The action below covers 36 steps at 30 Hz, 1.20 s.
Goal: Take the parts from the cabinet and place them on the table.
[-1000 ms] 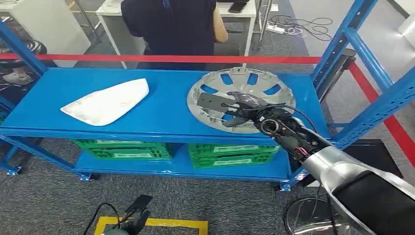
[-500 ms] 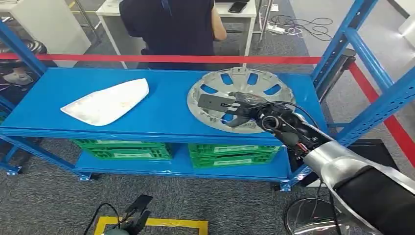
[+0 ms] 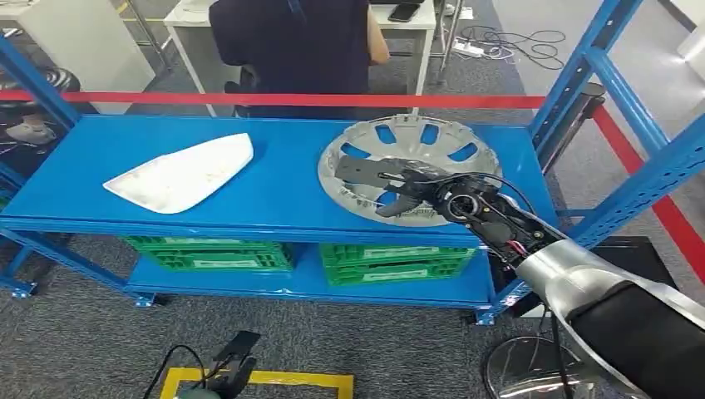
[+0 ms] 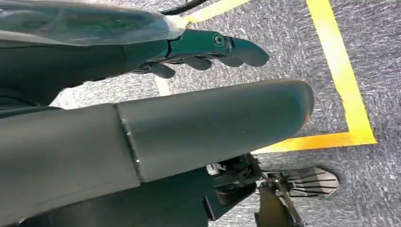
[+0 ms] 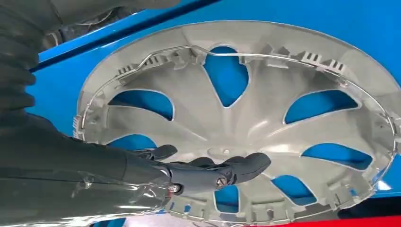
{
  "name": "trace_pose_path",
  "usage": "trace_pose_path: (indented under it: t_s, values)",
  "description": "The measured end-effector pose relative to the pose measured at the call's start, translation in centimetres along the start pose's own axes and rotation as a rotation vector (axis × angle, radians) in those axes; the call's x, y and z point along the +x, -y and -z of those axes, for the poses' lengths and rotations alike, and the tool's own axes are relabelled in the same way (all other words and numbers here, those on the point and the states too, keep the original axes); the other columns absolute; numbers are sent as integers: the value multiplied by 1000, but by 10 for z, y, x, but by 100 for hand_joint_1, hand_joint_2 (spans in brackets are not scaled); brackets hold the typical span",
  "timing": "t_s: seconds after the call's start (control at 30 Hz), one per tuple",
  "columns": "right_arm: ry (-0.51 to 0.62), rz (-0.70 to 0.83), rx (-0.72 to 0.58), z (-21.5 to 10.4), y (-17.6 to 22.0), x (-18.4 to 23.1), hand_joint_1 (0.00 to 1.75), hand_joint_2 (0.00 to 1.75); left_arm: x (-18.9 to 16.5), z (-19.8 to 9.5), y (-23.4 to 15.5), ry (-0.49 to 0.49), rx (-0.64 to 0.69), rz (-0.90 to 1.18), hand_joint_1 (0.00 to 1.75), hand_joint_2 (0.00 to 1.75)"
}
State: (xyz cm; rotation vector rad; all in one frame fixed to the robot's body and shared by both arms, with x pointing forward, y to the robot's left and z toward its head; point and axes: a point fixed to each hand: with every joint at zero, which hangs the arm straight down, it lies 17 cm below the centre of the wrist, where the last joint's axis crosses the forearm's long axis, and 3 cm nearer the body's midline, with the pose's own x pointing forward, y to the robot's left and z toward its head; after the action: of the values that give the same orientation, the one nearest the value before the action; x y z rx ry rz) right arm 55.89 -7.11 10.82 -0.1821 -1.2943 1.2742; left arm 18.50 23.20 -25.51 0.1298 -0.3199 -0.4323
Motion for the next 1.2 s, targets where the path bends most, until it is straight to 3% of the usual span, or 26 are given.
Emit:
trace_pose_path:
  t_s: [0.23,0.47,1.2]
  values:
    - [-9,-2,4,0,-1,-3,0,175,1,0,0,1,0,-1,0,0]
    - [-110,-43,74,-4,-18,-26,0,175,1,0,0,-1,0,0,0,0]
    - [-148,3,135,-10,-57,-48,0,175,4,0,0,2,-3,22,0,0]
